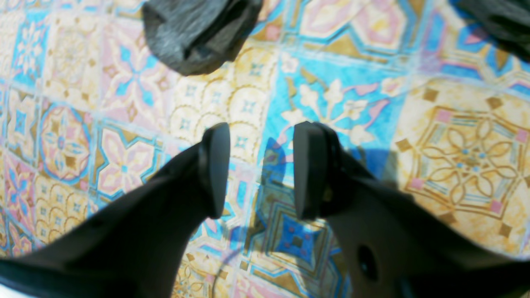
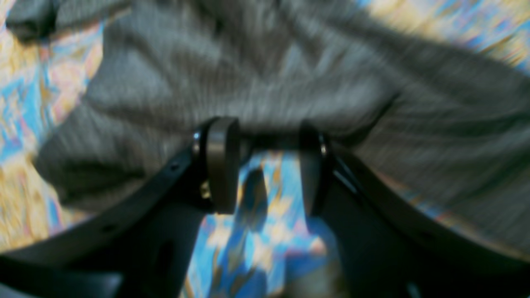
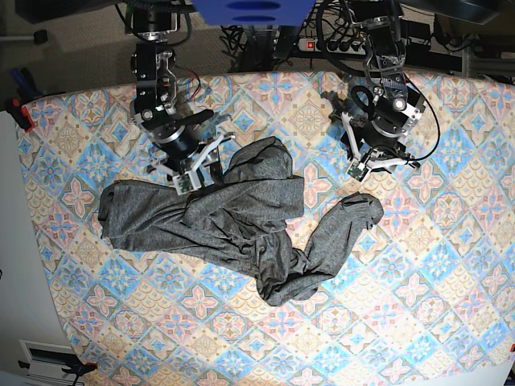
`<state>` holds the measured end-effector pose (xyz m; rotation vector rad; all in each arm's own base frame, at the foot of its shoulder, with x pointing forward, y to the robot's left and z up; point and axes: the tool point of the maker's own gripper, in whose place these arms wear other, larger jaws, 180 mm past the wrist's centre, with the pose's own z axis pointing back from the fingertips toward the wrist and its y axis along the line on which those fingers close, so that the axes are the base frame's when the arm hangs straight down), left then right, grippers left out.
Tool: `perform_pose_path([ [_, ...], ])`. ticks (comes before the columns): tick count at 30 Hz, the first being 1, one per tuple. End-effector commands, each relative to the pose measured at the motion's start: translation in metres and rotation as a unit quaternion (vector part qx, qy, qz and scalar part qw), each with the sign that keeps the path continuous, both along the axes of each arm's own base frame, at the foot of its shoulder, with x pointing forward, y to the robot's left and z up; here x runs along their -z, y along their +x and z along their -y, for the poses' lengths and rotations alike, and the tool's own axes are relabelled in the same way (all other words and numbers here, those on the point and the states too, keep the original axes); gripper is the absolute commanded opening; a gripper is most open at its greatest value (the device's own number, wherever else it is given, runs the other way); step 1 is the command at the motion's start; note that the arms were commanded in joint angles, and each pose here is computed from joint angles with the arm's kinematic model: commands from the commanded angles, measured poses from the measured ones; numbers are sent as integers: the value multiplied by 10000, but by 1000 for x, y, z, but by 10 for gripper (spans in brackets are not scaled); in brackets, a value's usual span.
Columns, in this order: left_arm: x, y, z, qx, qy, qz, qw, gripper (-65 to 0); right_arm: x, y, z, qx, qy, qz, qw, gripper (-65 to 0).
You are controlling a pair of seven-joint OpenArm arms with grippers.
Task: Layout the t-shirt on the table in an organized manner, then fold the t-shirt properly
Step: 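Release and regrasp the shirt edge with the right gripper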
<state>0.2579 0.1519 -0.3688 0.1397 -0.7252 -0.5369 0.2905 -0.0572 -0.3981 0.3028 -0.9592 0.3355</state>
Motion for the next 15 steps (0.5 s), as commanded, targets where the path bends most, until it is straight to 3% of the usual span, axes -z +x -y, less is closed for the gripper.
perform_pose_path([
  [1, -11, 7, 1, 8, -38, 229, 9997, -405, -8, 7, 0, 14, 92, 183, 9998, -421],
  [9, -11, 7, 2, 15, -42, 222, 9997, -405, -1, 4, -1, 41, 179, 62, 9998, -421],
  [12, -10, 6, 2, 13, -51, 214, 9998, -405, -11, 7, -7, 162, 772, 93, 9968, -422],
  [15, -10, 6, 8, -25, -160, 214, 9996, -405, -26, 13, 2, 517, 1513, 157, 9870, -422],
])
